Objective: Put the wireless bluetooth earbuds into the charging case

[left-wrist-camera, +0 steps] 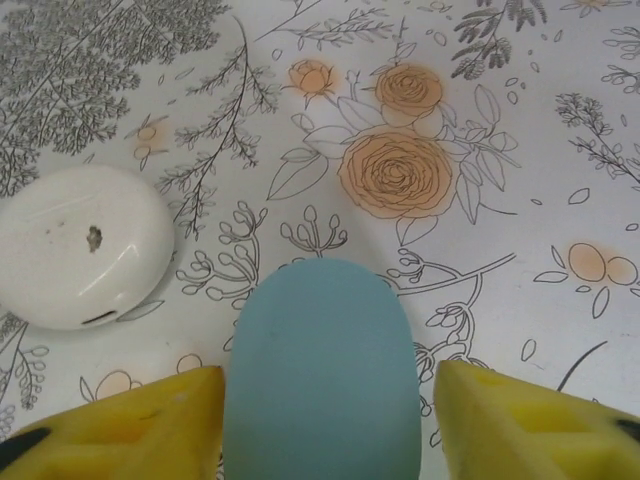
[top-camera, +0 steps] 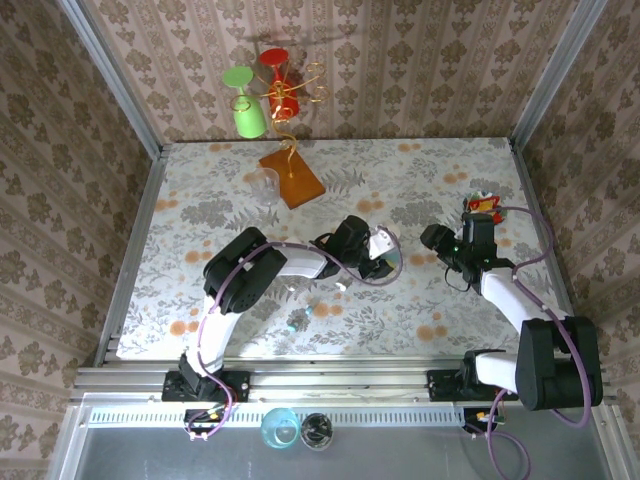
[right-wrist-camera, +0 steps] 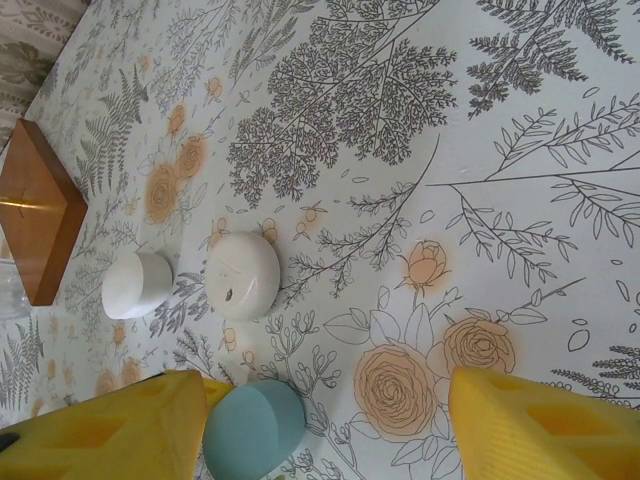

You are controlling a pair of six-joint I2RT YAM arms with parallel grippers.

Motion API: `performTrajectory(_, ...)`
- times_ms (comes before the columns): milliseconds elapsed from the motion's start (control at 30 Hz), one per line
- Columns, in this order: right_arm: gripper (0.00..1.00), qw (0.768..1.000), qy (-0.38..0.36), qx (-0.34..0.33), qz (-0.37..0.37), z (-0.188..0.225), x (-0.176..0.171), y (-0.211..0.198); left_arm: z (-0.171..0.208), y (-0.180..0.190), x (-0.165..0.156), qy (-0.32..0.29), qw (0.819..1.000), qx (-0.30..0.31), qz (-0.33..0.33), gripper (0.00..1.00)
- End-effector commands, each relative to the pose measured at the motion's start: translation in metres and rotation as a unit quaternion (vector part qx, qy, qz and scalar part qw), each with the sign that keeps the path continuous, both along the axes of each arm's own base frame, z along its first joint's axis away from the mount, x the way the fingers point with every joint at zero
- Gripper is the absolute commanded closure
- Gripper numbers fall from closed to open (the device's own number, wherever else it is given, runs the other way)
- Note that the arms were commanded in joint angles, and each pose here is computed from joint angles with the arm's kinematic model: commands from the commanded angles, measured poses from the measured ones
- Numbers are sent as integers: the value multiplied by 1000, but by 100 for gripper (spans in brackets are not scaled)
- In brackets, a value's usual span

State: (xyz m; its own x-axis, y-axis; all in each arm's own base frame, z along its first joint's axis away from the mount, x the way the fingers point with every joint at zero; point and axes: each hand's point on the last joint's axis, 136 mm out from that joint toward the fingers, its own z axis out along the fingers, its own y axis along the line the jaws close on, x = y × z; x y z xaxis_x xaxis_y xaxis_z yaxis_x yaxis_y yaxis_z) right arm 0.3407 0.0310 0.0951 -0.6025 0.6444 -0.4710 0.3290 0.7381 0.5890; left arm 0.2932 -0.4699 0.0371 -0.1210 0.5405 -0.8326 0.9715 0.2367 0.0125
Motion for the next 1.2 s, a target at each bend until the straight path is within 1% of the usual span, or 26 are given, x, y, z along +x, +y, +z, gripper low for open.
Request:
performTrajectory(0,33,1000,6,-3,-5,-1,-5,-4,3,-6,0,-5,1000,-13,-13,57)
performTrajectory(67,34,1000,5,1,0,1,-5,-2,7,-4,-3,-7,1000,-16,-19,59)
performTrajectory(233,33,1000,1,13,27,6,-7,8,27,4,-11,-16,999,-35,-36,60)
performTrajectory(300,33,998,-6,30,46,10,-8,16,40,9,-16,-21,997,-47,-49,60)
performTrajectory(367,33,996,-16,56,67,14,-9,27,53,15,-24,-24,995,-64,-69,60)
performTrajectory(467,33,991,-30,100,87,20,-9,41,71,24,-28,-23,992,-97,-80,62)
performTrajectory(567,33,980,-38,158,113,29,-8,58,83,37,-28,-14,990,-113,-79,63)
performTrajectory(633,33,971,-40,197,129,36,-8,71,91,47,-29,-23,990,-115,-79,63)
performTrajectory(733,33,958,-44,235,161,46,-11,95,104,62,-29,-38,989,-119,-75,63)
performTrajectory(867,29,944,-48,266,189,59,-14,122,112,78,-24,-47,990,-118,-66,63)
performTrajectory(900,29,941,-49,271,198,62,-15,130,115,80,-27,-46,988,-124,-77,63)
performTrajectory(1000,27,930,-45,287,225,65,-16,153,117,85,-24,-50,988,-130,-73,63)
performTrajectory(1067,28,926,-41,297,230,63,-15,163,122,87,-25,-53,987,-134,-75,63)
performTrajectory(1167,32,921,-32,311,234,57,-12,173,129,87,-29,-58,985,-145,-78,63)
